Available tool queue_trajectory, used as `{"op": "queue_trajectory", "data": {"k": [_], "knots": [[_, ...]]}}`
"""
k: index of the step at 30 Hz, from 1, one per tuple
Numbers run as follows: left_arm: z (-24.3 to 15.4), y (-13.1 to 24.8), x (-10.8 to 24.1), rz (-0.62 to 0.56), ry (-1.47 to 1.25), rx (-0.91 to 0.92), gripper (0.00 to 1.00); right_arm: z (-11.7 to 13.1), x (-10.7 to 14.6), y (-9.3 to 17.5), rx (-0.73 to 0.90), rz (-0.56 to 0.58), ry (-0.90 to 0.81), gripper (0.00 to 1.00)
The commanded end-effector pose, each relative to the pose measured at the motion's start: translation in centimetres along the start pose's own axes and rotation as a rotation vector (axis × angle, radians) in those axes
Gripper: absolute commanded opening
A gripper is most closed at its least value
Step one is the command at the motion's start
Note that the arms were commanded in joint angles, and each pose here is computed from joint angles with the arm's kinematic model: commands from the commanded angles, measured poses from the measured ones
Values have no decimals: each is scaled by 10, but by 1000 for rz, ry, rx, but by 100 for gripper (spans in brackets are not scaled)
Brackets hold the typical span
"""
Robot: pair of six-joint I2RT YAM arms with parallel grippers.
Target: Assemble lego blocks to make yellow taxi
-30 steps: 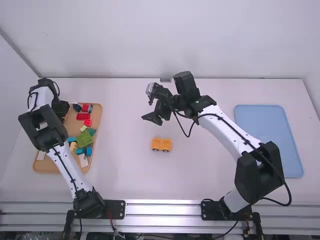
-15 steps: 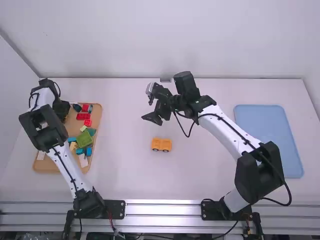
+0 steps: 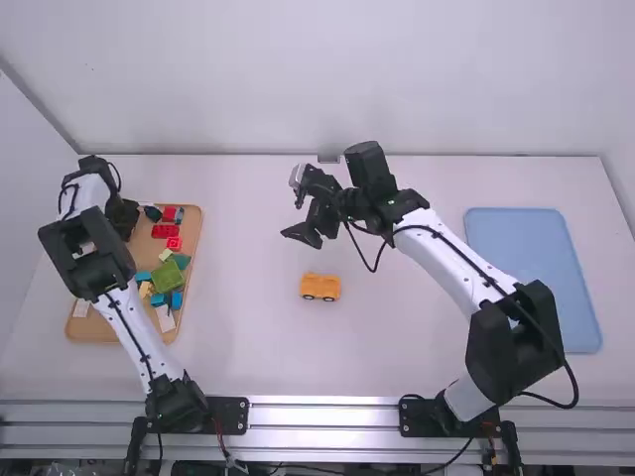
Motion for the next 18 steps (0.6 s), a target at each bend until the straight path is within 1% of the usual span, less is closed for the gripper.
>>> {"op": "queue_trajectory", "data": {"k": [1, 5, 6, 8, 12, 15, 18], "knots": [[12, -10, -5, -32, -27, -53, 34, 0, -3, 1, -1, -8, 2, 99], [13, -10, -4, -24, -58, -60, 36, 0, -3, 1, -2, -8, 2, 98], [10, -10, -3, -13, -157, -41, 35, 0, -2, 1, -2, -6, 1, 99], [5, -10, -1, 11, -216, 0, 33, 0, -2, 1, -4, -4, -1, 99], [1, -5, 2, 43, -221, 27, 31, 0, -2, 1, -4, -4, -3, 98], [0, 6, 0, 50, -224, 18, 31, 0, -2, 1, -4, -3, -4, 98], [1, 26, -3, 56, -265, 13, 30, 0, -2, 1, -4, -4, -3, 99]]}}
Point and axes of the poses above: each hand's point on the last joint's axis, 136 mm out from that joint toward the fingers, its own y axis back along the fingers, its own z axis along the line the jaws close on, x = y × z, the point moved 5 cm from there along y, back along the fingers, and after that the axes turned 4 degrees about y, right-handed, at the moved point
